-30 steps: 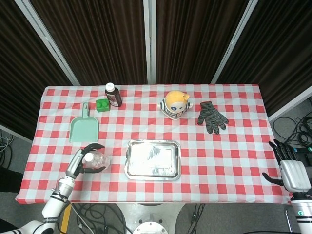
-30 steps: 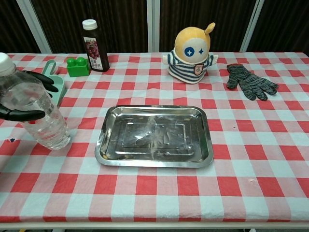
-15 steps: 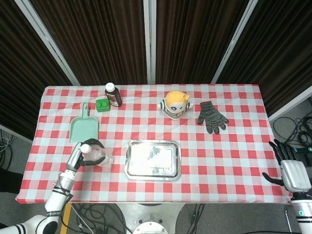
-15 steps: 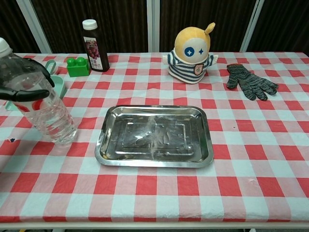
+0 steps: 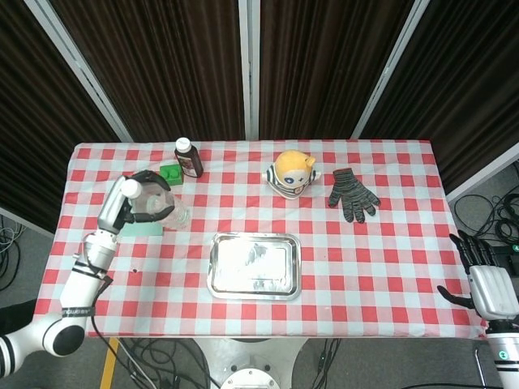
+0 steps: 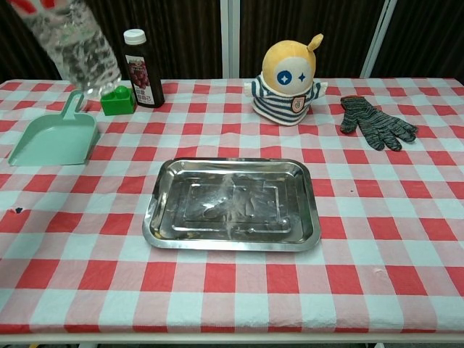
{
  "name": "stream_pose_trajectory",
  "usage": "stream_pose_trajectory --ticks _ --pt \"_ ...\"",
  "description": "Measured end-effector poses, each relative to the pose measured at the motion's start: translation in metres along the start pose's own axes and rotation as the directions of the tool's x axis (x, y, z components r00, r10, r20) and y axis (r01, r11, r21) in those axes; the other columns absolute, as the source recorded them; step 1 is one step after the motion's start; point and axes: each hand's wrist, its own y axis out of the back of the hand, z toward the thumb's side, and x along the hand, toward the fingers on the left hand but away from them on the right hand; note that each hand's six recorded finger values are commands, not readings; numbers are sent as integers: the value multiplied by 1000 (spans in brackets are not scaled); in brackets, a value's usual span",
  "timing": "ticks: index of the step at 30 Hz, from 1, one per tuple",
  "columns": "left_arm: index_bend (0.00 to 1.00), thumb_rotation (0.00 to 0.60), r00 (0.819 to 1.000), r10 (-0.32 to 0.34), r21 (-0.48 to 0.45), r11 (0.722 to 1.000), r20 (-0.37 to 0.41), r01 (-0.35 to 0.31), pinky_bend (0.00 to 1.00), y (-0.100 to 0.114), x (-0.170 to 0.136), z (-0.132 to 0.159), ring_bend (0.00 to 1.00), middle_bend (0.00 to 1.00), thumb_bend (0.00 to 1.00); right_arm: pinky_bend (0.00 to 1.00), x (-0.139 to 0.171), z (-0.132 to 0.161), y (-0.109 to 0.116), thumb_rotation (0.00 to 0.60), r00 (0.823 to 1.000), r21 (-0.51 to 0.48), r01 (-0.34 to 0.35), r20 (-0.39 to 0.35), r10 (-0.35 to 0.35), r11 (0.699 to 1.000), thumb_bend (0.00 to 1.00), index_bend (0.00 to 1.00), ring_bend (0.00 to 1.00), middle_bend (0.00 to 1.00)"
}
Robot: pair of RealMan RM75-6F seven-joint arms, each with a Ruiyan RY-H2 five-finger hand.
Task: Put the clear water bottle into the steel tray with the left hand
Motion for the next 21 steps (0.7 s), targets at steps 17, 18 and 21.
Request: stream_pose_trajectory --ticks 17,18,21 --pt "603 600 997 -66 112 991 -26 68 540 -7 6 0 500 628 284 0 -1 0 -4 600 1000 10 -10 4 10 1000 101 0 0 0" --pt "602 600 998 -59 113 992 -11 60 540 -5 8 5 500 628 284 0 -1 0 -4 600 1000 10 -11 4 11 1000 101 0 0 0" --pt "602 600 998 -62 117 991 -32 65 538 -5 3 -2 500 628 284 0 0 -1 -5 600 1000 7 -13 5 13 1000 101 0 0 0"
